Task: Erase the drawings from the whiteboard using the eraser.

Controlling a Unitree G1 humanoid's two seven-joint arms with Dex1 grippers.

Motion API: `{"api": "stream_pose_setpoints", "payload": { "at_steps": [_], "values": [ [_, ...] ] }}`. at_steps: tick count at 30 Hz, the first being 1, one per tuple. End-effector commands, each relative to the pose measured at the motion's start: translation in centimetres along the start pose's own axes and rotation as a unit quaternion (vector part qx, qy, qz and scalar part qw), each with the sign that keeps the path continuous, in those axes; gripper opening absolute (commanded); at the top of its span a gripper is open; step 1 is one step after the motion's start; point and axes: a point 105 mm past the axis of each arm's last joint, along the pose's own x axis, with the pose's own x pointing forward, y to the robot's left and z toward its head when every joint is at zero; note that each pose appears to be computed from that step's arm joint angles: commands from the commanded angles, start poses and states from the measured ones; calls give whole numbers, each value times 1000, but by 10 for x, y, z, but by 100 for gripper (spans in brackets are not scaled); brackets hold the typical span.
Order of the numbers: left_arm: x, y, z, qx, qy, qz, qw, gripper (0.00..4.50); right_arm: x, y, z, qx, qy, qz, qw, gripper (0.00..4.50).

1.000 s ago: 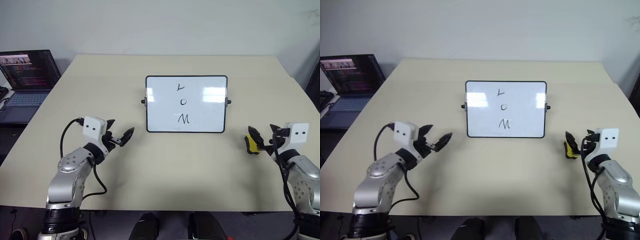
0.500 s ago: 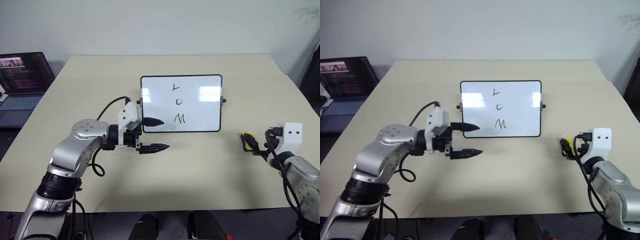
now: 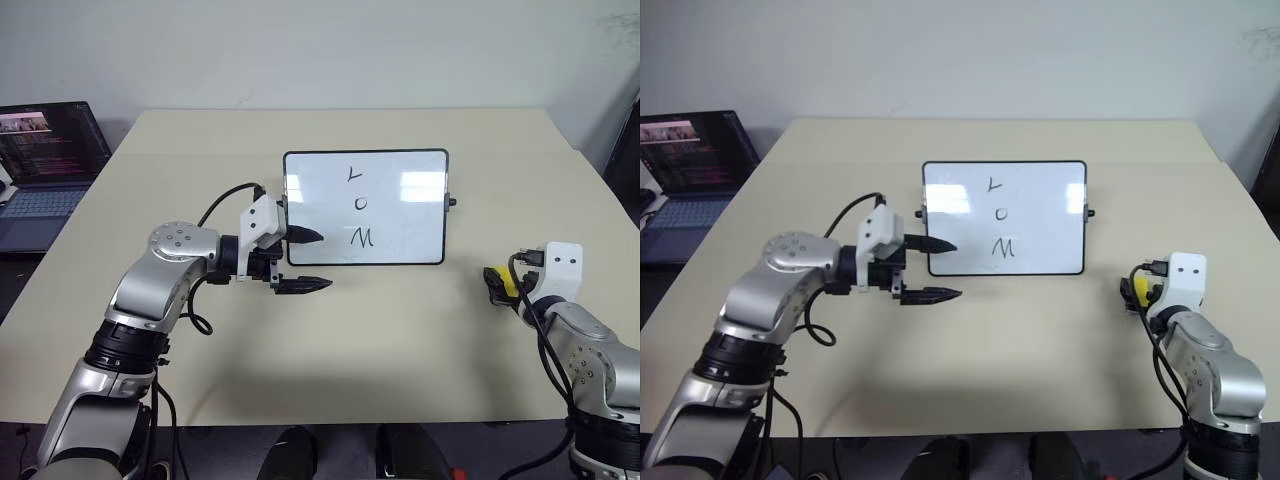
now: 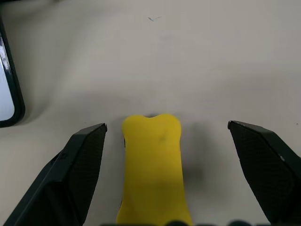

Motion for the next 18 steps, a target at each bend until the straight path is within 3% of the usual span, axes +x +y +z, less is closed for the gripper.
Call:
{"api": "stream_pose_setpoints", "payload": {
  "at_steps": [1,8,11,18],
  "values": [
    [-2,-1,6,20,-6,3,1000,450,2,4,10,-4,-25,6,1000,447],
    [-5,0,3,18,-1,10,1000,450,8,-2,7,7,-21,0,1000,447],
    [-5,0,2,18,-1,11,1000,450,10,-6,7,18,-24,-7,1000,399],
    [-7,-1,-2,18,1,13,1000,450,13,-5,5,24,-20,-1,1000,151]
  ]
}}
